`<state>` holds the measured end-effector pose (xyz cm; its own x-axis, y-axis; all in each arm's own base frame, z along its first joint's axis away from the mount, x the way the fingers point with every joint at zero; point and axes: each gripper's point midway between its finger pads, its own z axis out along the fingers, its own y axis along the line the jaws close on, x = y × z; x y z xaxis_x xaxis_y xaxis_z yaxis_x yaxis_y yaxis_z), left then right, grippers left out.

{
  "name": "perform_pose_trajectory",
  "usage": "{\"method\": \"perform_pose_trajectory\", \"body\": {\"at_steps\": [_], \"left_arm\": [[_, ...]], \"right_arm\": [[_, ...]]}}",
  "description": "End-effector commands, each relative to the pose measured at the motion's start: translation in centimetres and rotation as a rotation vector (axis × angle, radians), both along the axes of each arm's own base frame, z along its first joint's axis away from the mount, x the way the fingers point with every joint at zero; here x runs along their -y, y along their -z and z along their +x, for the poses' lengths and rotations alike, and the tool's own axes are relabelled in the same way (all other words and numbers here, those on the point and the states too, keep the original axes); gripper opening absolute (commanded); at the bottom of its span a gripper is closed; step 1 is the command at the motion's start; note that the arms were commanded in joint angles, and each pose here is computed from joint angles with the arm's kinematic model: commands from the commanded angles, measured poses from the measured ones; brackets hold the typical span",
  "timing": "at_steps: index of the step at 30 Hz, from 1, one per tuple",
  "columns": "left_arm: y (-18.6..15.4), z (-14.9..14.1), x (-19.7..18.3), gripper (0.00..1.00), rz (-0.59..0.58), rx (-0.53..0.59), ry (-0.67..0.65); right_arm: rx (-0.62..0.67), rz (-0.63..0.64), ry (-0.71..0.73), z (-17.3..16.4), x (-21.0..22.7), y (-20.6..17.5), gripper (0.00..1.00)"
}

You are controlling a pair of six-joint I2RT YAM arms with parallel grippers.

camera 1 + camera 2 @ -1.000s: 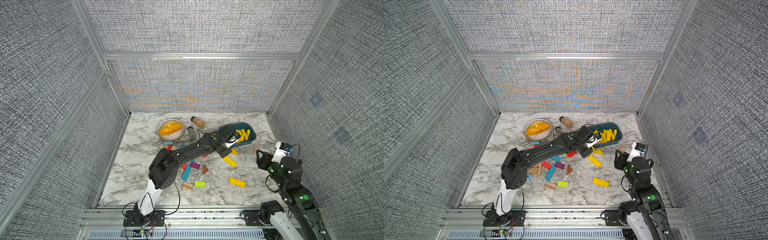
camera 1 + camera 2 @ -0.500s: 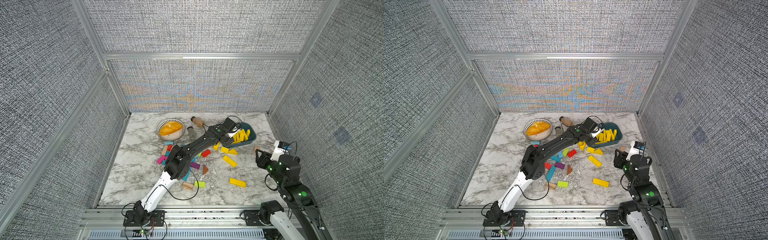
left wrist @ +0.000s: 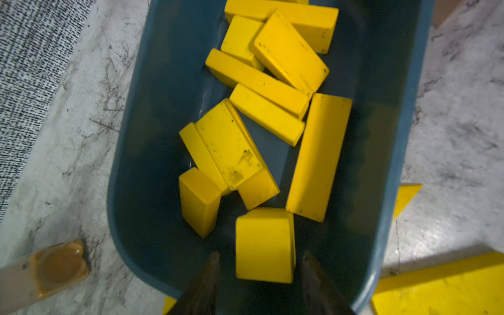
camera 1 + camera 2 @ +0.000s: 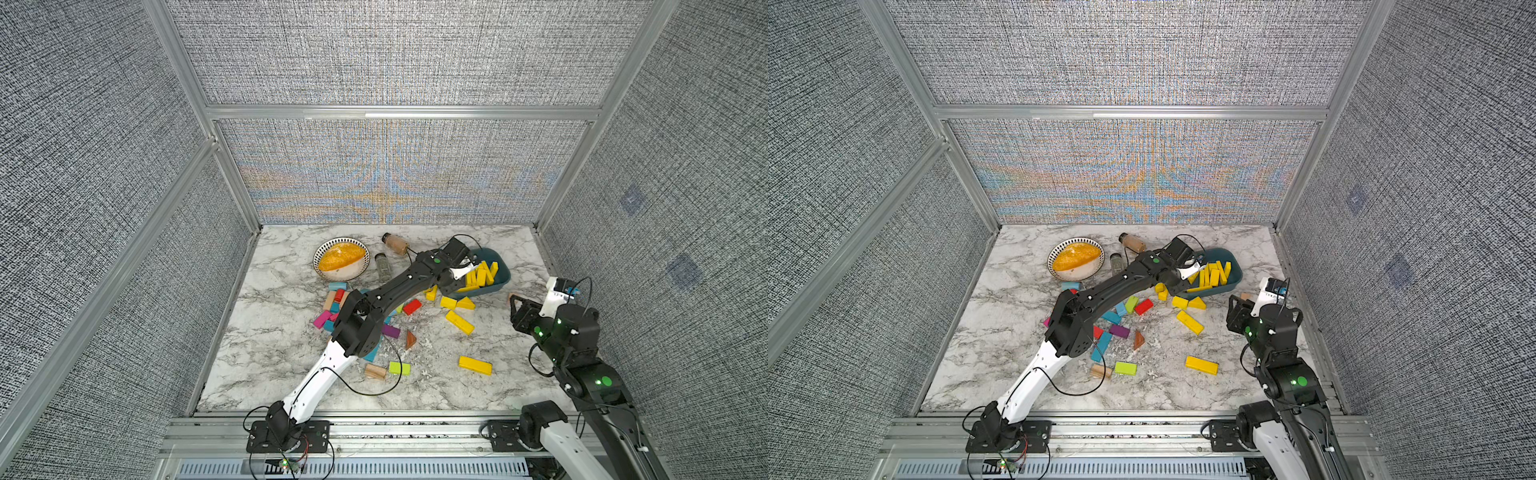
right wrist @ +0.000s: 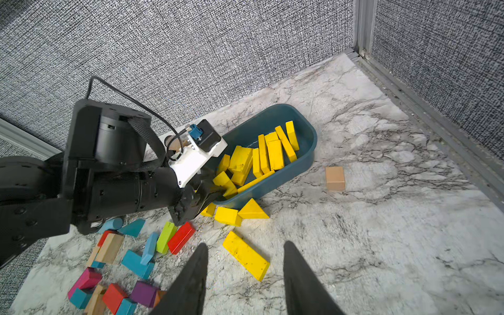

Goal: Pick out the yellow building blocks
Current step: Adjust the storage box at the center of the board, then pick up the building block from the center of the board.

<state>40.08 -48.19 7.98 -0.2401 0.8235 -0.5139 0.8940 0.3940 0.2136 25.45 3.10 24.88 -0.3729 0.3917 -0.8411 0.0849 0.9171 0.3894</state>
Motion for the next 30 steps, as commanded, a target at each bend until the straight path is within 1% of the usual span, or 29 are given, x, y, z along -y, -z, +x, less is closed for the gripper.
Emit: {"method": "perform_pose_trajectory", "body": {"at_steps": [1, 3, 5, 8, 11, 14, 15, 16, 18, 21, 24, 30], "left_arm": [[-1.4, 0.1, -0.1, 0.59, -0.012, 0.030, 0.020], [-3.2, 0.1, 0.7, 0.62, -0.084, 0.031, 0.014], [-5.6, -0.4, 1.6, 0.63, -0.152, 0.035, 0.042], [-9.4, -0.7, 1.5, 0.64, -0.229, 0.060, 0.030], [-13.5, -1.4, 0.4, 0.64, -0.319, 0.106, -0.004], [-15.3, -2.4, -2.0, 0.64, -0.399, 0.152, -0.078], [-16.8, -2.8, -3.1, 0.64, -0.442, 0.180, -0.113], [-17.4, -3.2, -4.3, 0.64, -0.470, 0.197, -0.147], [-17.6, -4.0, -6.7, 0.64, -0.499, 0.215, -0.218], [-16.9, -5.1, -10.2, 0.64, -0.526, 0.208, -0.344], [-15.5, -6.7, -12.7, 0.64, -0.536, 0.175, -0.406], [-12.2, -9.1, -16.8, 0.64, -0.547, 0.114, -0.527]], "right_arm": [[0.028, 0.008, -0.005, 0.3, -0.2, -0.5, 0.47], [0.029, 0.006, -0.003, 0.3, -0.1, -0.4, 0.47], [0.020, -0.005, -0.001, 0.4, 0.0, -0.1, 0.47], [-0.022, -0.020, -0.005, 0.9, -0.2, 1.3, 0.47], [-0.119, -0.025, -0.057, 1.8, -1.2, 3.9, 0.47], [-0.236, -0.030, -0.141, 2.8, -2.9, 7.1, 0.47], [-0.265, -0.034, -0.170, 3.1, -3.6, 7.9, 0.47], [-0.289, -0.044, -0.195, 3.3, -4.3, 8.6, 0.48], [-0.337, -0.077, -0.240, 3.5, -5.6, 10.2, 0.50], [-0.425, -0.150, -0.307, 3.7, -7.7, 12.9, 0.56], [-0.509, -0.222, -0.343, 4.1, -8.5, 15.6, 0.58], [-0.571, -0.322, -0.358, 5.6, -8.8, 18.9, 0.60]]}}
